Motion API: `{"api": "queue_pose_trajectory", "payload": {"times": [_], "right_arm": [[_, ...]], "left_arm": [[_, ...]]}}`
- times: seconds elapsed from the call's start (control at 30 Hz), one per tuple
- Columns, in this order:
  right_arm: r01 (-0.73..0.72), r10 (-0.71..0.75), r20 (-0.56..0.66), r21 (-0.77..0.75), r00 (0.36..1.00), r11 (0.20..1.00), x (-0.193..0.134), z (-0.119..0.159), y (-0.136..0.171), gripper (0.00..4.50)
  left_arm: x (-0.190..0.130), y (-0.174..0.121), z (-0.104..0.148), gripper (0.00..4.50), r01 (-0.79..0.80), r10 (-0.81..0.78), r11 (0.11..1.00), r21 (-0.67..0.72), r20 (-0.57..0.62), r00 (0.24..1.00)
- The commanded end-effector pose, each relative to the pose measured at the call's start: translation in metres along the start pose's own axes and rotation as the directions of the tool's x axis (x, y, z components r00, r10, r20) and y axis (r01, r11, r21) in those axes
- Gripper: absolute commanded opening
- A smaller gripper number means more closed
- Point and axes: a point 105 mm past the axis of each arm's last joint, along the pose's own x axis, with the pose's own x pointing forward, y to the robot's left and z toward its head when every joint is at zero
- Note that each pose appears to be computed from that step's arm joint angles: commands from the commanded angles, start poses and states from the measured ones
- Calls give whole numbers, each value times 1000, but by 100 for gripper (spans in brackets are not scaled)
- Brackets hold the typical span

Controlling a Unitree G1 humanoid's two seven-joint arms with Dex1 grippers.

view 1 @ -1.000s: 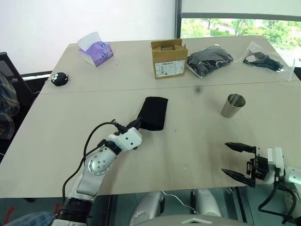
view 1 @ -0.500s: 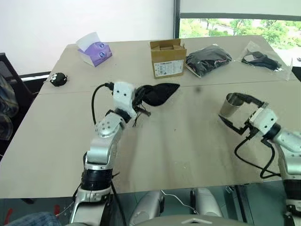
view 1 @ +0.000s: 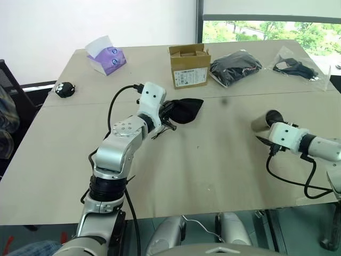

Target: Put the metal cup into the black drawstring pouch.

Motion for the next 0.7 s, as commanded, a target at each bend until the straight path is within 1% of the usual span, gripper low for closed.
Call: {"api": "queue_pose_trajectory", "payload": {"times": [0.03,0.07,0.1,0.17,0.2,0.27,0.33,0.43,0.5,0.6,0.7], "right_arm": [[26,-26,18,-46,1000,999,-7,11,-10,94],[33,-32,23,-44,999,998,-7,13,-12,33],[44,-42,31,-41,999,998,-7,16,-14,5],[72,-71,65,-27,995,997,-6,27,-20,5],[88,-86,100,-12,991,996,-5,36,-23,5],[78,-88,245,49,966,996,-1,70,-24,5],[15,-43,387,74,921,997,0,105,-16,5],[-79,30,529,69,848,994,0,150,3,5],[-108,63,566,46,822,993,2,168,12,5],[-96,72,582,10,810,995,11,186,15,5],[-81,104,540,-65,835,995,26,189,17,5]], "left_arm": [[-6,1,23,0,1,2,999,-42,69,998],[-5,3,25,0,-5,9,998,-66,70,998],[-5,4,25,0,-9,14,996,-86,66,998],[-4,5,25,0,-11,18,994,-112,61,998],[-3,5,26,0,-7,14,992,-123,58,998],[-1,1,28,0,8,-1,990,-137,56,998],[0,-3,29,0,26,-19,989,-142,51,999],[3,-11,32,0,63,-58,987,-146,43,997],[4,-14,33,0,81,-76,984,-158,36,996],[6,-18,35,0,105,-100,978,-179,35,994],[8,-25,39,0,143,-138,965,-219,36,990]]}}
